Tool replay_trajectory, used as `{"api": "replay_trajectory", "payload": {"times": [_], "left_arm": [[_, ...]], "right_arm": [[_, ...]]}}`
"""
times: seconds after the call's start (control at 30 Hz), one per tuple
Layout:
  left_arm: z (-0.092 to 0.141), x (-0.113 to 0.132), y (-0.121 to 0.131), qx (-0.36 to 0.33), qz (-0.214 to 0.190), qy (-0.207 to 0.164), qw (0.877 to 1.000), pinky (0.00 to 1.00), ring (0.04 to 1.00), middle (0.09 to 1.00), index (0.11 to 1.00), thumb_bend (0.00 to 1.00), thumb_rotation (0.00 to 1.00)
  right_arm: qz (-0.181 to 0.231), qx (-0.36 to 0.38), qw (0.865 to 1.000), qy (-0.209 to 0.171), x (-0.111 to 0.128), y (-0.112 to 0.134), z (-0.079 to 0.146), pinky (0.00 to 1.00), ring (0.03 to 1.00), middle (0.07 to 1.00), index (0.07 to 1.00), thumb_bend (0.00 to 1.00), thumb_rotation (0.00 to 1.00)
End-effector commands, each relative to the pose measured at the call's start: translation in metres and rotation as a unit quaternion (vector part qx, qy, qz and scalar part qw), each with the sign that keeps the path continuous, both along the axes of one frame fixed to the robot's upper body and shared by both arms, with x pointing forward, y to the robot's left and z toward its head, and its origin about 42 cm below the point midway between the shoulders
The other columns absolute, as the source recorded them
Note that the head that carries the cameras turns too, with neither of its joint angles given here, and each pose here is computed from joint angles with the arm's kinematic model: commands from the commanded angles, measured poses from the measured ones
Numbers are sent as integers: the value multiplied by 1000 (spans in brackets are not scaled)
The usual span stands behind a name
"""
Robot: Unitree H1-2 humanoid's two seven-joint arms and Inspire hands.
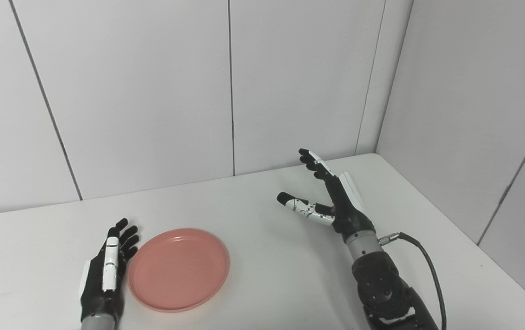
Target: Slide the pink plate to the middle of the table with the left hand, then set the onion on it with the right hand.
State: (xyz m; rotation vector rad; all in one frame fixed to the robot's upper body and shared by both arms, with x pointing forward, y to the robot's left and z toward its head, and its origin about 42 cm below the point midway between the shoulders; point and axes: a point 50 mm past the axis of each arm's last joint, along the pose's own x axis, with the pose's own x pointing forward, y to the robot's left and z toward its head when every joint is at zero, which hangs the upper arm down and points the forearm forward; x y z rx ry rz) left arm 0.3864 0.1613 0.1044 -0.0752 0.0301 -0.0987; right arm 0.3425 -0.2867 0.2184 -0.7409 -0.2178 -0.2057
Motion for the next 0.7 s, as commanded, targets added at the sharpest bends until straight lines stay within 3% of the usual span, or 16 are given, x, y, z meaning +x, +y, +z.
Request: {"api": "replay_trajectory", "payload": {"times": [0.0,0.67], "left_arm": [[6,9,5,0,5,-8,1000,887,870,859,860,543,1000],[1,11,11,-11,11,-1,1000,904,871,860,854,563,1000]], "right_arm": [[-14,-23,999,-29,10,-7,25,820,880,890,919,823,588],[-99,-100,989,37,41,-57,25,790,891,907,922,849,505]]}}
